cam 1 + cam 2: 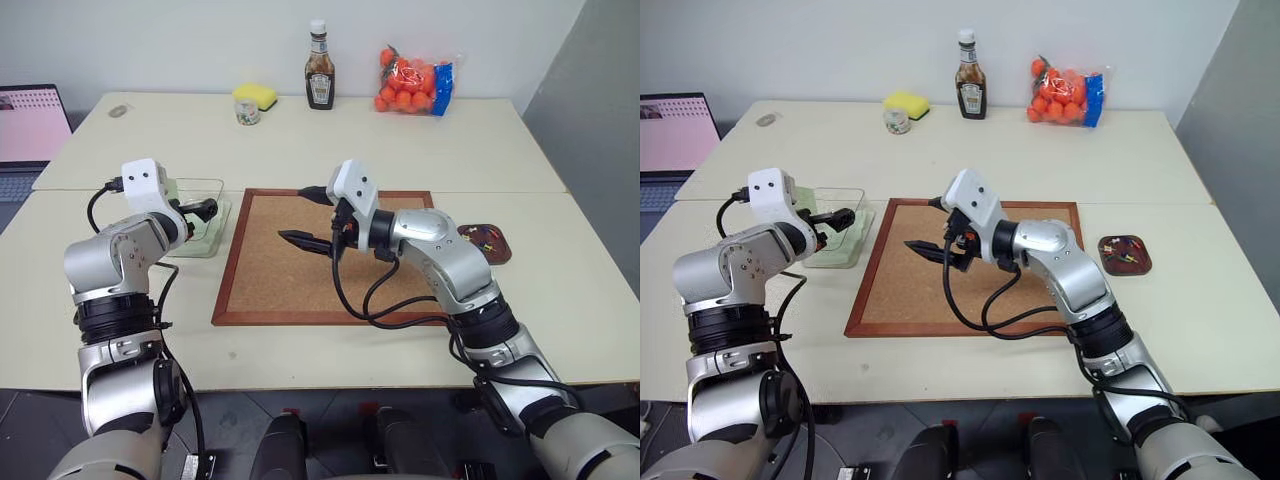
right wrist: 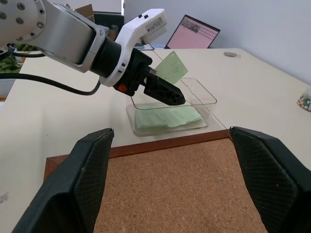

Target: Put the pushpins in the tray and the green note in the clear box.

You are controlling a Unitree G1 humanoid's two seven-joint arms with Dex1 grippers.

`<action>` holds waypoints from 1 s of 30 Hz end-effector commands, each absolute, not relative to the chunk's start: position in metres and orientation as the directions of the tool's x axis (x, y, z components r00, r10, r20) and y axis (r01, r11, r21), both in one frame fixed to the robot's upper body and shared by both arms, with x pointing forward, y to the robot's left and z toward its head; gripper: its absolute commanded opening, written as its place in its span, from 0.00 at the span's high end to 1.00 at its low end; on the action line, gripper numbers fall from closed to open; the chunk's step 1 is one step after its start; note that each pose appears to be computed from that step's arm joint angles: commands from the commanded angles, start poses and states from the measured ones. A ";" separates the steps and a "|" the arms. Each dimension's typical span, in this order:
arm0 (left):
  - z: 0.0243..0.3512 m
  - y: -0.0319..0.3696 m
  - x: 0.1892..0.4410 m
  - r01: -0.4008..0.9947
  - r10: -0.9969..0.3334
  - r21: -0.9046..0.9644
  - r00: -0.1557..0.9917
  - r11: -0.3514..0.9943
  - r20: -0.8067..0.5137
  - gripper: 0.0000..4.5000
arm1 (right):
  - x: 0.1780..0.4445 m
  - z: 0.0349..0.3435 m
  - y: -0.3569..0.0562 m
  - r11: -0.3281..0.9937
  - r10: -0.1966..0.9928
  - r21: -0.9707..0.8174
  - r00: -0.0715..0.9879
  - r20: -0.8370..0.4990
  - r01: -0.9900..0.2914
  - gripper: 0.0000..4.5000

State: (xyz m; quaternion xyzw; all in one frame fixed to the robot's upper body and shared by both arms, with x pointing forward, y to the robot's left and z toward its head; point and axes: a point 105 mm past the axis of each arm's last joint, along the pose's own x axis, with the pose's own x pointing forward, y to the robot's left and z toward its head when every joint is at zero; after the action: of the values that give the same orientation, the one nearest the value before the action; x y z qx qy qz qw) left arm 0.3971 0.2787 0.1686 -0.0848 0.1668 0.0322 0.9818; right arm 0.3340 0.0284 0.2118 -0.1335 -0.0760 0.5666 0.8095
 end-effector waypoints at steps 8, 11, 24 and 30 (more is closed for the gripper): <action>0.183 0.279 0.392 -0.130 -0.014 -0.376 0.934 0.917 -0.356 0.01 | 0.330 0.226 0.029 0.338 0.938 -0.311 0.346 0.030 -0.888 0.10; 0.184 0.280 0.391 -0.108 0.007 -0.259 0.932 0.960 -0.363 0.01 | 0.330 0.226 0.029 0.342 0.936 -0.308 0.350 0.033 -0.887 0.10; 0.189 0.273 0.391 0.185 -0.047 0.411 0.945 0.893 -0.323 0.01 | 0.332 0.229 0.029 0.374 0.926 -0.291 0.372 0.064 -0.881 0.10; 0.183 0.281 0.391 0.217 -0.043 0.526 0.946 0.822 -0.322 0.01 | 0.333 0.230 0.029 0.390 0.920 -0.285 0.385 0.076 -0.875 0.10</action>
State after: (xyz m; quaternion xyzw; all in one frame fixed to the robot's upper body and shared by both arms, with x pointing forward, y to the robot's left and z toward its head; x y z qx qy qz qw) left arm 0.3897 0.2753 0.1674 0.2661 0.1787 -0.0810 0.9438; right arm 0.3376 0.0286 0.2138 -0.1050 -0.0807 0.5433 0.8290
